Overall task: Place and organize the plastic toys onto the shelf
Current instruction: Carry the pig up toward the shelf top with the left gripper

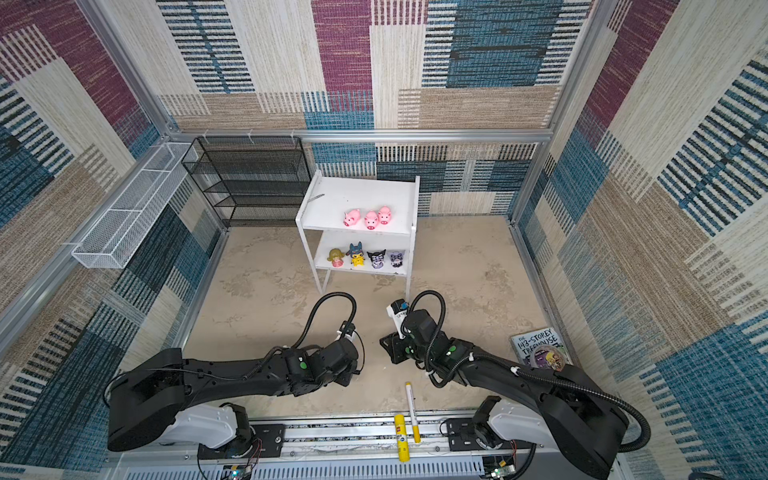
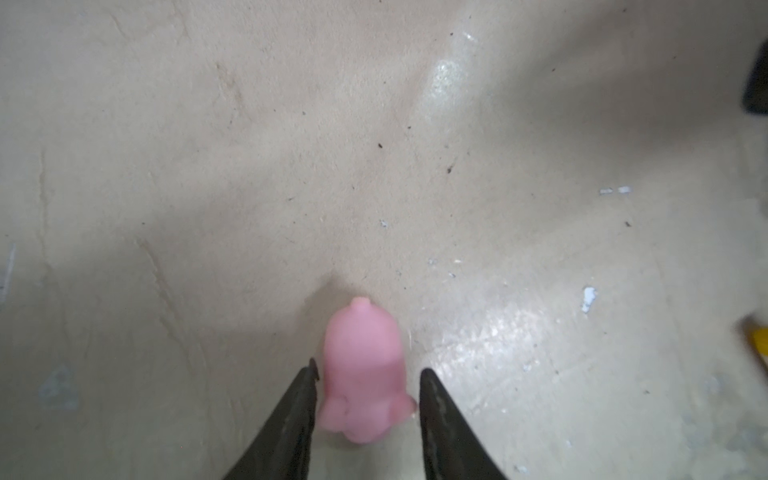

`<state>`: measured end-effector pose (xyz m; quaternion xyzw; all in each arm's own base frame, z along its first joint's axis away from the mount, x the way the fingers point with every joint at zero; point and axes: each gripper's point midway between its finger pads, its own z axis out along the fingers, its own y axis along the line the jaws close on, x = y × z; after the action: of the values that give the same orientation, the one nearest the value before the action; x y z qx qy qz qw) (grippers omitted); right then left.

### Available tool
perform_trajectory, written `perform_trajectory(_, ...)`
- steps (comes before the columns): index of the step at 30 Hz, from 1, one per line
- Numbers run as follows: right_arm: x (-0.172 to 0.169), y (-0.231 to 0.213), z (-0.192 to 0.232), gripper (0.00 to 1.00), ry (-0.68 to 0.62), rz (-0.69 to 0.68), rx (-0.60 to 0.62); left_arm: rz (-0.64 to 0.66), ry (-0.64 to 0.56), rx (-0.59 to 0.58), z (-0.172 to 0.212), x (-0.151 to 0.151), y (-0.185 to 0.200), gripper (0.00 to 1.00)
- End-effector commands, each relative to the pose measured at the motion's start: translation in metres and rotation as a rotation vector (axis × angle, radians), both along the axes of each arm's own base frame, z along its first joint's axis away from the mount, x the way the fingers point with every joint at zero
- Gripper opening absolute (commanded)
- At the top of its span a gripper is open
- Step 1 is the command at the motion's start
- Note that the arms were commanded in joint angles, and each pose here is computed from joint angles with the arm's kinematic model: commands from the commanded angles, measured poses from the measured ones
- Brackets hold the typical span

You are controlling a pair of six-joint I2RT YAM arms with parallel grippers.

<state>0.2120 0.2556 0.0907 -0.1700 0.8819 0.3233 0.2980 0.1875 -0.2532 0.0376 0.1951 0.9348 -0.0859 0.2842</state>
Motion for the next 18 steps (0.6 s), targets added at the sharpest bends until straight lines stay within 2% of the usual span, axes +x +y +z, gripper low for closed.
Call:
perform_trajectory(1, 0.002, -0.002, 0.002, 0.21, -0.017, -0.004, -0.007, 0.013, -0.01, 0.035, 0.0, 0.003, 0.004, 0.4)
perform_trajectory(9, 0.003, -0.006, 0.007, 0.21, -0.036, -0.01, -0.006, -0.003, -0.021, 0.049, 0.008, 0.003, 0.006, 0.3)
perform_trajectory(14, 0.003, -0.008, 0.011, 0.21, -0.05, -0.012, -0.009, -0.025, -0.084, 0.059, 0.04, 0.01, 0.008, 0.2)
perform_trajectory(18, 0.004, -0.011, 0.018, 0.21, -0.07, -0.013, -0.008, -0.063, -0.142, 0.057, 0.08, 0.015, 0.01, 0.18)
